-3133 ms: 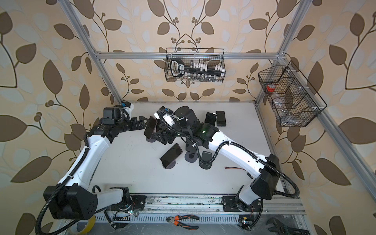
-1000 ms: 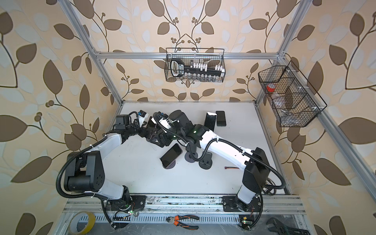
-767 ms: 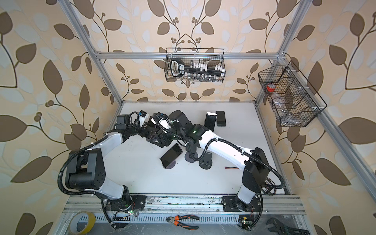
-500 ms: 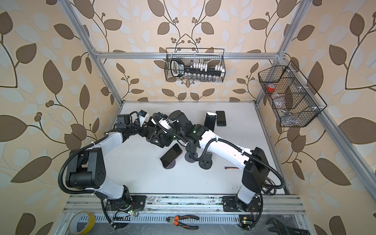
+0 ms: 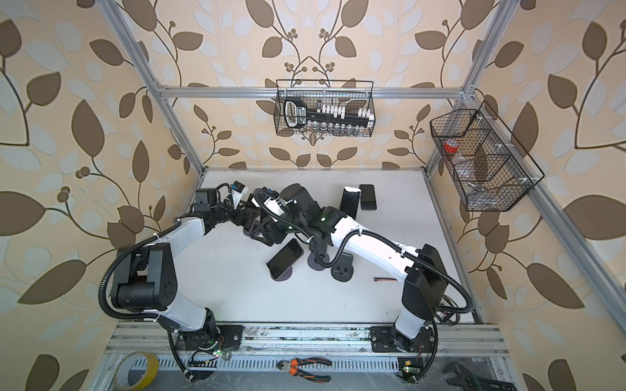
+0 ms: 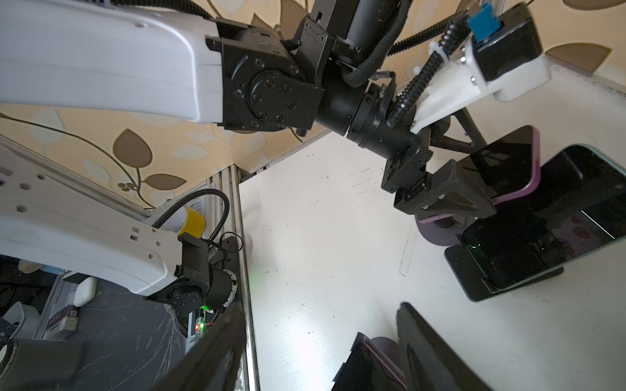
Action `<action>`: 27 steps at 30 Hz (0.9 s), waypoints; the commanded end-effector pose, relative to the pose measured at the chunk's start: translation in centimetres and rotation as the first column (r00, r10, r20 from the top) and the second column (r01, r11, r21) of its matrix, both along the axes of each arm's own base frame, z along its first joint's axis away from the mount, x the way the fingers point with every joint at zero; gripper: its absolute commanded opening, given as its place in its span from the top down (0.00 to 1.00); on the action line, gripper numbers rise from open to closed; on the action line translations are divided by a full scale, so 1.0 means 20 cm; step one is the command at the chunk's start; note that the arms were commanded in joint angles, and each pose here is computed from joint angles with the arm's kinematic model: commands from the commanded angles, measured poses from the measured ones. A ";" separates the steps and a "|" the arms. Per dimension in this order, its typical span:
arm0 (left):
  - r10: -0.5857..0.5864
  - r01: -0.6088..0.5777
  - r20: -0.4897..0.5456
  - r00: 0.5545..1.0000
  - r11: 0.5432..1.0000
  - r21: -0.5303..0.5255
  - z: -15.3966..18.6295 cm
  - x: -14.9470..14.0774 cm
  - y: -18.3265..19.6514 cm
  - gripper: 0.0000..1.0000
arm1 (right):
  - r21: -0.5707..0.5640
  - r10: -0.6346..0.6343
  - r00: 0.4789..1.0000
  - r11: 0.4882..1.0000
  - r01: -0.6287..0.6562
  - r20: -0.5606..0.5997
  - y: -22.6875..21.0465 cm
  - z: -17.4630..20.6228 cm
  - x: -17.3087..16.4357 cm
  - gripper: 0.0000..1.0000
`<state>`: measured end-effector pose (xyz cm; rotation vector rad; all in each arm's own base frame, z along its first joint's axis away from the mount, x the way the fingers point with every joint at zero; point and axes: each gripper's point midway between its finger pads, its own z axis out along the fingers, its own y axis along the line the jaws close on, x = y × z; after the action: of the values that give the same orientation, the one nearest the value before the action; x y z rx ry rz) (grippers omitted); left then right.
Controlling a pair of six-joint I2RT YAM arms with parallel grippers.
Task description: Remove the phone from the phone stand
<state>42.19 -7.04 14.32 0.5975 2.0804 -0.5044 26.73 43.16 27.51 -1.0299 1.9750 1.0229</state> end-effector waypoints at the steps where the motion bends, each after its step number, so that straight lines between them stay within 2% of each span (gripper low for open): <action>1: -0.014 0.015 0.037 0.999 1.000 -0.015 0.07 0.04 0.00 0.16 | 0.011 0.024 1.000 1.000 -0.024 0.019 0.03 0.05 0.00 0.29; 10: -0.035 0.036 0.019 0.999 0.999 -0.041 0.05 0.04 -0.02 0.20 | 0.010 0.032 0.999 0.999 -0.032 0.012 0.05 0.04 0.00 0.28; 27: -0.039 0.039 0.033 0.999 0.999 0.000 0.05 0.02 -0.01 0.26 | 0.003 0.030 1.000 1.000 -0.030 0.010 0.05 0.03 0.00 0.29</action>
<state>42.42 -7.33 13.70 0.6138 2.0856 -0.5334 26.97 43.54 27.74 -1.0345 1.9696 1.0247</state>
